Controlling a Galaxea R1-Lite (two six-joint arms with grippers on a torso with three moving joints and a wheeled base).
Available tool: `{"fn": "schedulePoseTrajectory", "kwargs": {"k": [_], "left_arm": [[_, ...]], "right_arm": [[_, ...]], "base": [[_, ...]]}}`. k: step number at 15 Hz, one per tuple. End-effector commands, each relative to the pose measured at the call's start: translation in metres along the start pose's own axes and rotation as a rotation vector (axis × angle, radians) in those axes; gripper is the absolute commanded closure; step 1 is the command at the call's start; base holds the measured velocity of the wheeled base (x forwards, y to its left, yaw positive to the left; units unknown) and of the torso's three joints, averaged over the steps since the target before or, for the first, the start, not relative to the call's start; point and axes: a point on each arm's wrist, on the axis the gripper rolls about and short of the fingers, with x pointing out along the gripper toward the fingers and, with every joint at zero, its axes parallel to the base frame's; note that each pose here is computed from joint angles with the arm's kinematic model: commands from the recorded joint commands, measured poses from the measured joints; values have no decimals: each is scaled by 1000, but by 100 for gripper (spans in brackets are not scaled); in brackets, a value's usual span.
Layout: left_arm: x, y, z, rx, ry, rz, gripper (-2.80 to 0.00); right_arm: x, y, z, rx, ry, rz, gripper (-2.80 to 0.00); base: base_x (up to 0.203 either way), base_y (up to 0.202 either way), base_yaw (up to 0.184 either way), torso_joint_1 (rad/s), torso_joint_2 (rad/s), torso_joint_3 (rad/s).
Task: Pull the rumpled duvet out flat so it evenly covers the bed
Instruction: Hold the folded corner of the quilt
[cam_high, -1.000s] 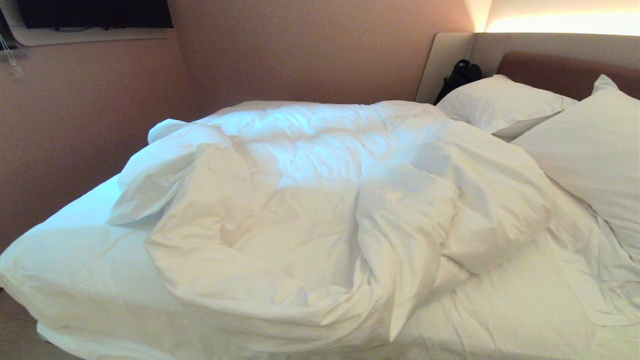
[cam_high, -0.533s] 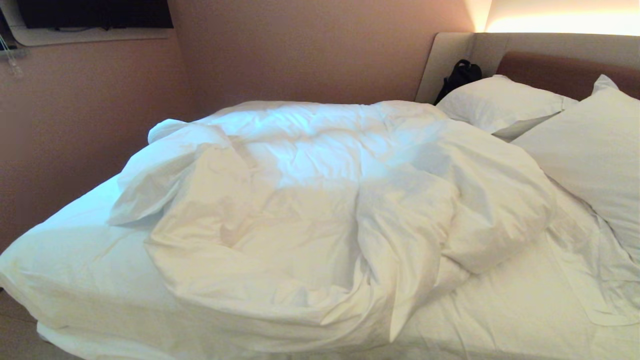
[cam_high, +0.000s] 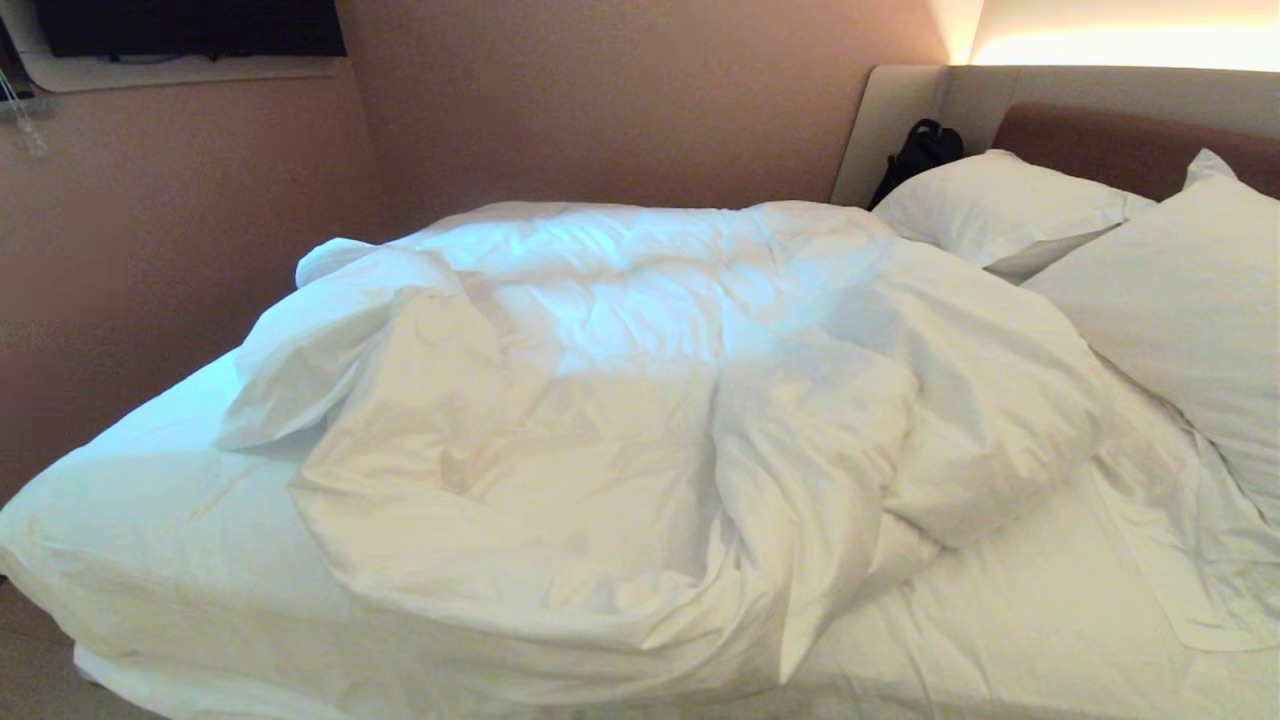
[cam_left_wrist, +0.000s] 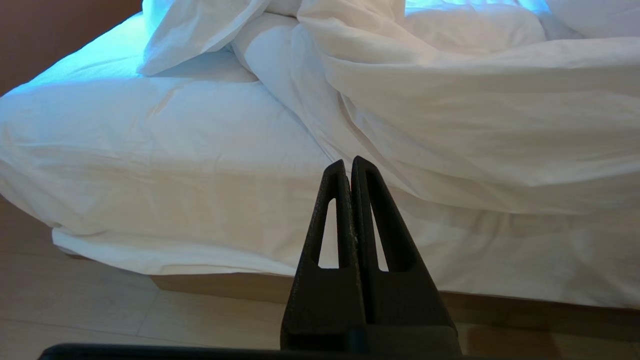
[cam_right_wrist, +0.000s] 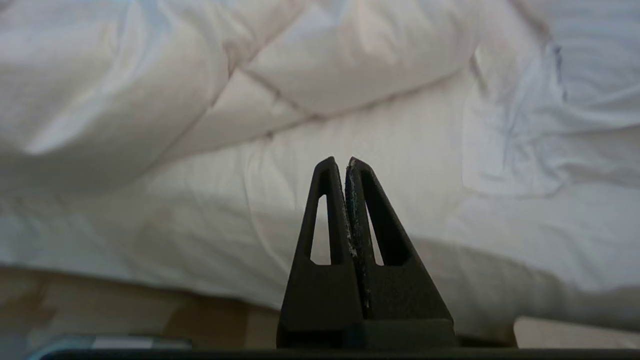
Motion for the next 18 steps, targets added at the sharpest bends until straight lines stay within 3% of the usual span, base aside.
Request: {"fn": "schedulePoseTrajectory", "kwargs": {"k": [1,6,10,14,18], "left_arm": [[0,0,0,1,0,0,0],[0,0,0,1,0,0,0],[0,0,0,0,0,1,0],[0,0,0,1,0,0,0],[0,0,0,1,0,1,0]], "right_arm": [[10,-1,10,1,99,9,0],[39,-2,44,57,250,64,0],[87,-3,66,129,363,96,0],[147,-3,82,258,471,141,0],[190,7,106,373,502,270,0]], "base": [[0,0,0,0,0,0],[0,0,0,0,0,0],[0,0,0,0,0,0],[0,0,0,0,0,0],[0,0,0,0,0,0]]}}
